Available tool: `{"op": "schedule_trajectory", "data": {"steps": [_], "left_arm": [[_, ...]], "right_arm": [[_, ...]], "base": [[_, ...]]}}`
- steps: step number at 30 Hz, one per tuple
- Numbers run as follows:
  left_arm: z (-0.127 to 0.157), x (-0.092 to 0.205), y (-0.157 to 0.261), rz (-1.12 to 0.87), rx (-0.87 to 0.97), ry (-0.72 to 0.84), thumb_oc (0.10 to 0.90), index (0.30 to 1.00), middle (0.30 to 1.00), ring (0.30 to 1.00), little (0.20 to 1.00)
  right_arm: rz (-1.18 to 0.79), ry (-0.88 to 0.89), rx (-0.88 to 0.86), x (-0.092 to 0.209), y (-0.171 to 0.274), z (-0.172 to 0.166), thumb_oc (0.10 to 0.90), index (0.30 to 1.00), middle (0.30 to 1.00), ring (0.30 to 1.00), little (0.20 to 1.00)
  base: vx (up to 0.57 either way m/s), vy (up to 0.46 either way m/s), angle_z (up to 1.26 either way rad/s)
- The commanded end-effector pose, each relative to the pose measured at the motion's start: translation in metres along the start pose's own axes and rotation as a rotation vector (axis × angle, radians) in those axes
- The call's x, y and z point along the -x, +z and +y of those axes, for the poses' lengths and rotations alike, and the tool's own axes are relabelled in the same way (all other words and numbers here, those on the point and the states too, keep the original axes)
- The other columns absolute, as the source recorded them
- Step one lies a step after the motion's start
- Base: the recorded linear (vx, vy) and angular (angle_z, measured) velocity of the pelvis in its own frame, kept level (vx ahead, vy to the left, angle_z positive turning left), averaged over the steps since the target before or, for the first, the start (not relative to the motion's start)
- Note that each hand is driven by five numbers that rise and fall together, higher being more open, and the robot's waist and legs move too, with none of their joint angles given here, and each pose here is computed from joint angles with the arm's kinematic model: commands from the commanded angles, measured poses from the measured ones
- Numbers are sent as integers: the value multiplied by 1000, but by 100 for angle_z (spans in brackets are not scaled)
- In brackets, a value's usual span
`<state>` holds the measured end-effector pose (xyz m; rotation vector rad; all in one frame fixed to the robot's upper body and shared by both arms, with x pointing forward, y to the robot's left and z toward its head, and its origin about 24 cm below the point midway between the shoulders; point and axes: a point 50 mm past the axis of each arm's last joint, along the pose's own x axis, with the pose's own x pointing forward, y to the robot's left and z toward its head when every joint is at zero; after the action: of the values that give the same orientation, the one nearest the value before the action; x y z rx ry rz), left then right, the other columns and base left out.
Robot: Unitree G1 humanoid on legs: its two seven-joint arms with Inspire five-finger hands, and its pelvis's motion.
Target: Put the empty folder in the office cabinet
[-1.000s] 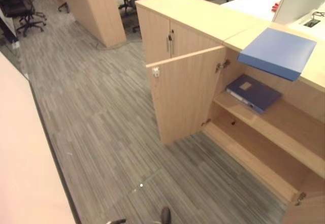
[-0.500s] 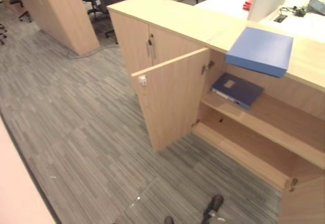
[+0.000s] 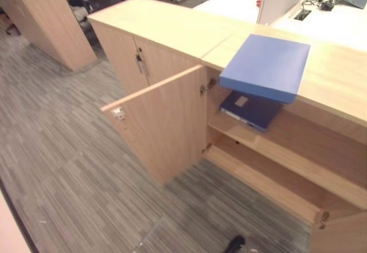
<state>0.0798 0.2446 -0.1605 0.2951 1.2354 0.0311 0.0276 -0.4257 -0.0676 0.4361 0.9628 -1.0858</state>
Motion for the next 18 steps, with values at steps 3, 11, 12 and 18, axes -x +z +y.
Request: {"op": "schedule_trajectory", "data": {"steps": [3, 11, 12, 18], "left_arm": [[5, 0, 68, -249, -161, -27, 800, 900, 900, 900, 900], [-7, 10, 81, -365, -162, -112, 800, 900, 900, 900, 900], [-5, 11, 84, -380, -129, -107, 800, 900, 900, 900, 900], [0, 12, 82, -390, -28, -76, 800, 900, 900, 900, 900]], "right_arm": [[-78, -8, -93, 2, 20, 7, 800, 900, 900, 900, 900], [-59, 92, 70, -5, 4, 71, 800, 900, 900, 900, 900], [-54, 94, 77, -6, 2, 71, 800, 900, 900, 900, 900], [9, 118, 175, -9, -37, 74, 800, 900, 900, 900, 900]], "base": [[156, -164, 15], [154, -235, -44], [85, 15, -126], [112, 117, -85]]}}
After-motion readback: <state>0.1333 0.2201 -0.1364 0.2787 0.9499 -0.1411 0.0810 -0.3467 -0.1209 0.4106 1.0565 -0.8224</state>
